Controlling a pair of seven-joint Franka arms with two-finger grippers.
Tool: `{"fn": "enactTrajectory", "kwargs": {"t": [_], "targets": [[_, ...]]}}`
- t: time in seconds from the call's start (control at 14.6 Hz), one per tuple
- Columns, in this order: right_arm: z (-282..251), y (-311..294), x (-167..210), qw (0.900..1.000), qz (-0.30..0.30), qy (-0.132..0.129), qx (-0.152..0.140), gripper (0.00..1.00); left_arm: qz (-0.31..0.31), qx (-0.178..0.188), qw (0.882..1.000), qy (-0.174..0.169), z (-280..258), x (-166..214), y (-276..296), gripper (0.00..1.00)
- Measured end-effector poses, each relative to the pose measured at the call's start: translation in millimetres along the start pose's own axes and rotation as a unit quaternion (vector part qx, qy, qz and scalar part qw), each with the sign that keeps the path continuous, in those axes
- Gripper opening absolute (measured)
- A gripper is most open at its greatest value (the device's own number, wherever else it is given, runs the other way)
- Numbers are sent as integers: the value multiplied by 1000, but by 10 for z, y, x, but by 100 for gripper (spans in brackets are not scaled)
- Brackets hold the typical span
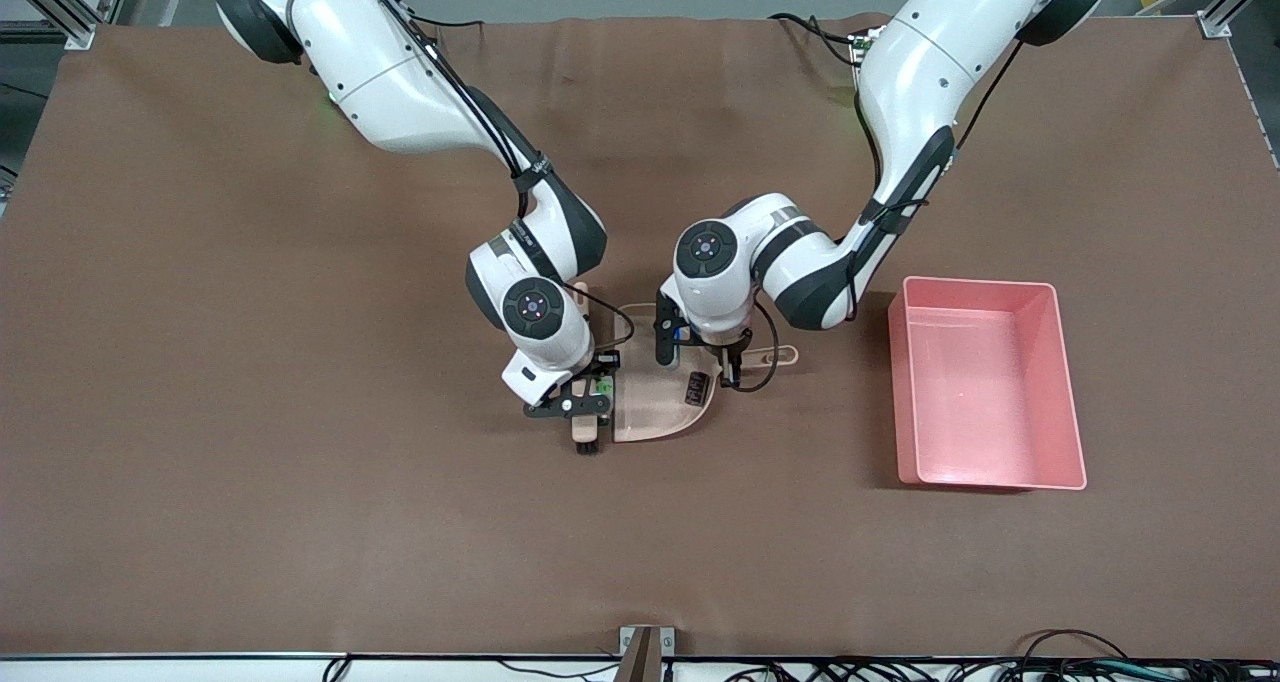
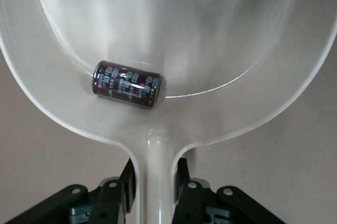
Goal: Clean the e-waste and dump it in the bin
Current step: 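Reposition the brush behind the switch with the right gripper, then sweep the switch into the dustpan with the brush in the right gripper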
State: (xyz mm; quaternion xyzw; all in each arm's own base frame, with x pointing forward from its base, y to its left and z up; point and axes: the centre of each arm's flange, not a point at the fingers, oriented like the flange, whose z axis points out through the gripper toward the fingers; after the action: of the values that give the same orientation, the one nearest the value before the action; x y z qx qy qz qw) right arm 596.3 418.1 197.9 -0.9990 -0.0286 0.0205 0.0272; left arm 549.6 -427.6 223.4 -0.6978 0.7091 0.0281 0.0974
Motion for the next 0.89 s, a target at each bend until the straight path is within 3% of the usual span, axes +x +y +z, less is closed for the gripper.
{"fn": "enactTrajectory", "kwargs": {"t": [0.55, 0.89], "targets": [[-5, -15, 5, 1000, 0, 0, 1, 42, -1, -1, 1000, -2, 1, -9, -5, 33], [-28, -21, 99, 1000, 17, 3, 19, 42, -4, -2, 1000, -6, 5, -39, -28, 33]]}}
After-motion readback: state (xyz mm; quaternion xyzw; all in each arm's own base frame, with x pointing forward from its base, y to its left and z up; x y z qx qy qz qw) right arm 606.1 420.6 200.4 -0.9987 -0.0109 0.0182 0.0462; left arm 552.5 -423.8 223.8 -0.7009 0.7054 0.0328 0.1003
